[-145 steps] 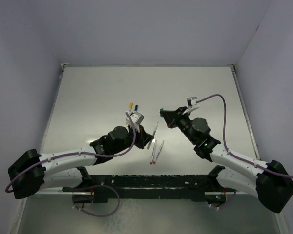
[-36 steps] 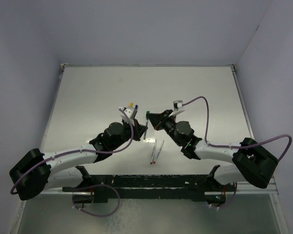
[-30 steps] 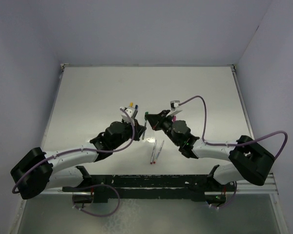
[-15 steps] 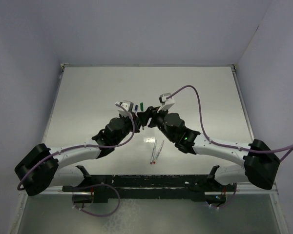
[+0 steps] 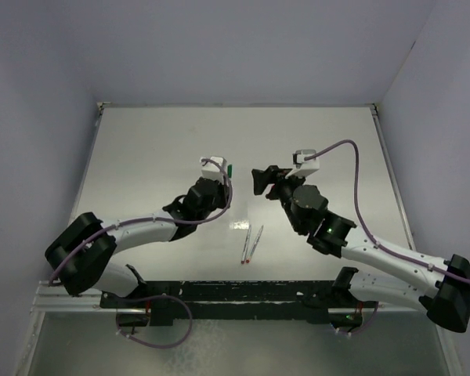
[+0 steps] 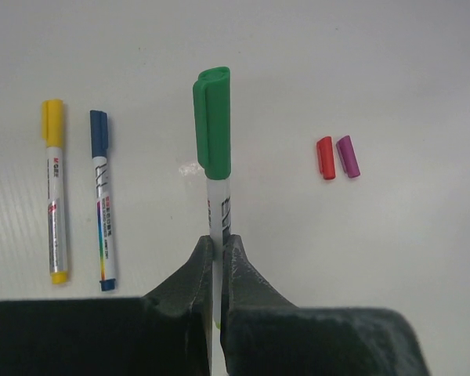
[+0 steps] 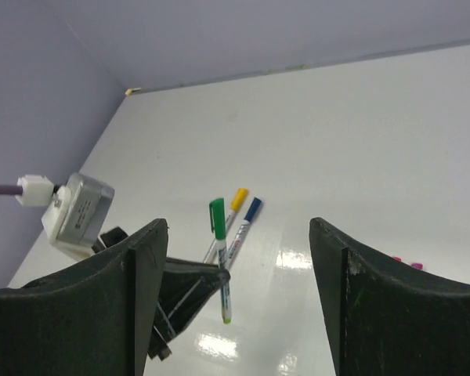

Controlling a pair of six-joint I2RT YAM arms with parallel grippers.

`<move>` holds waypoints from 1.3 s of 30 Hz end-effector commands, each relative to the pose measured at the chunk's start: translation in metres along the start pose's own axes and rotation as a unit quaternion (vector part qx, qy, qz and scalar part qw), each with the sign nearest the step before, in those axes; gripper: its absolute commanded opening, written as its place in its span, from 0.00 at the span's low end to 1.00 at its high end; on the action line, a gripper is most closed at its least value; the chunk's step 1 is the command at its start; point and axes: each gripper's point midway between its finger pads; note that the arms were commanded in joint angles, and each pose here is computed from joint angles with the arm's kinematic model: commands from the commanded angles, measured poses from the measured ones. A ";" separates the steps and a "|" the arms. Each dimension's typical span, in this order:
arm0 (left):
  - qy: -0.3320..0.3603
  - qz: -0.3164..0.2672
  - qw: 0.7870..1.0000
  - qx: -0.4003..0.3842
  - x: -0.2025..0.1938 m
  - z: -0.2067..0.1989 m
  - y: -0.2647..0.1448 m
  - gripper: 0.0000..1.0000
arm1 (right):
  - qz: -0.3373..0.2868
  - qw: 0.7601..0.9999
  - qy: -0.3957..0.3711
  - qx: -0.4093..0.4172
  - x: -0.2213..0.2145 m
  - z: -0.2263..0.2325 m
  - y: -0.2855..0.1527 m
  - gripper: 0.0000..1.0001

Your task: Insert the pens into the pen caps

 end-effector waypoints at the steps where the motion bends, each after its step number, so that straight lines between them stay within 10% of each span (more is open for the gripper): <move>1: 0.027 0.022 0.999 0.022 0.011 0.003 0.024 0.00 | 0.017 0.998 0.003 -0.057 -0.012 -0.030 -0.012 0.74; 20: 0.051 0.148 0.980 0.126 -0.037 0.051 0.083 0.01 | 0.052 0.995 0.029 -0.078 -0.042 -0.055 -0.033 0.74; 39: 0.029 0.160 0.978 0.128 -0.037 0.049 0.090 0.29 | 0.065 0.994 0.035 -0.082 -0.053 -0.058 -0.035 0.73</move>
Point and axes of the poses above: each gripper's point midway between its finger pads, its own y axis out along the fingers, its own z axis along the line the jaws close on, x = y × z, and after that the axes turned 2 degrees about -y, right-handed
